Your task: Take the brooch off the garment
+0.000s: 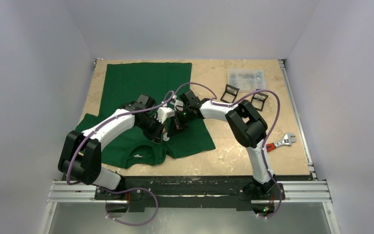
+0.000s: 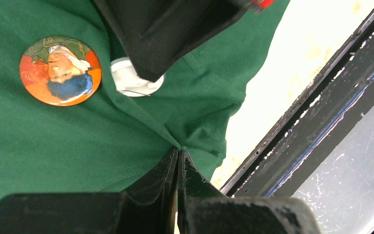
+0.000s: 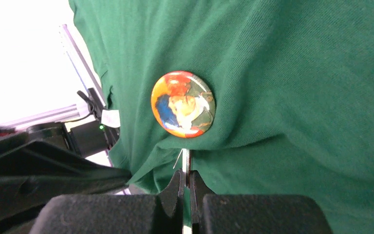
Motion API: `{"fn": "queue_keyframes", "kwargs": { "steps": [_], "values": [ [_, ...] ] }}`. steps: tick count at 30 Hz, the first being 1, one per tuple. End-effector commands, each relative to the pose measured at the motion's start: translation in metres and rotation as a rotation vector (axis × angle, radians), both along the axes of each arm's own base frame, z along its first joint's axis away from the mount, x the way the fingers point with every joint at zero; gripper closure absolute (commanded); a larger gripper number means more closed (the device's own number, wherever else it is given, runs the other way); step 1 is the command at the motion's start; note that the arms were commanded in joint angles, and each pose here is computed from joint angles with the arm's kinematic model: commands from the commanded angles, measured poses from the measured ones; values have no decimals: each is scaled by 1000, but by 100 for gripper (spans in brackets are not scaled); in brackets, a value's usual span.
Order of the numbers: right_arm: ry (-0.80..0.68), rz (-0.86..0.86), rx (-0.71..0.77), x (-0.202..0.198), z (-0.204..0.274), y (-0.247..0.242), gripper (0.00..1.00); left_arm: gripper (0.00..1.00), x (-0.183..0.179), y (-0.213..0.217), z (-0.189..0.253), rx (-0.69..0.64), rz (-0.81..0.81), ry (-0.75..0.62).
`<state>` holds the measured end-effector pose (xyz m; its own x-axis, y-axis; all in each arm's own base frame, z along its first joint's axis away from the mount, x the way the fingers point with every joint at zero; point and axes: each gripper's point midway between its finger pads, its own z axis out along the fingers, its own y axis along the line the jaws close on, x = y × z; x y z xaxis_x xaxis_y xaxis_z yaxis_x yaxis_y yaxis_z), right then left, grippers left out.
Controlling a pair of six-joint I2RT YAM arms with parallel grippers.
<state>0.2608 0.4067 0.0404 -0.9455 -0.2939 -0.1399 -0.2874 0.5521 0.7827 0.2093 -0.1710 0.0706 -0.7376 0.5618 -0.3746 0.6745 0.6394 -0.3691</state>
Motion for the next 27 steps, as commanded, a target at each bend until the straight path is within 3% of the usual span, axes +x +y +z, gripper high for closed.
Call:
{"fn": "queue_keyframes", "kwargs": {
  "steps": [1, 4, 8, 12, 16, 22, 24, 26, 27],
  "values": [
    [-104, 47, 112, 5, 46, -2, 100, 97, 4, -1, 8, -20, -27, -24],
    [-108, 52, 127, 1, 53, -5, 100, 87, 5, 2, 7, -13, -21, -23],
    [-115, 65, 129, -3, 59, -14, 100, 66, 7, 6, 7, -5, -14, -25],
    [-156, 106, 144, -4, 72, -25, 100, 57, 10, 8, 23, -70, 12, -37],
    [-227, 143, 211, -2, 99, -37, 100, 50, 25, 6, 72, -240, 70, -141],
    [-381, 187, 377, -11, 163, -51, 100, 40, 36, -5, 145, -362, 62, -326],
    [-425, 215, 431, -19, 184, -54, 100, 29, 34, -9, 169, -402, 53, -349],
    [-477, 239, 481, -26, 205, -56, 100, 25, 31, -12, 192, -440, 42, -391],
    [-503, 248, 503, -30, 215, -58, 100, 10, 30, -12, 205, -453, 38, -422]
  ]
}}
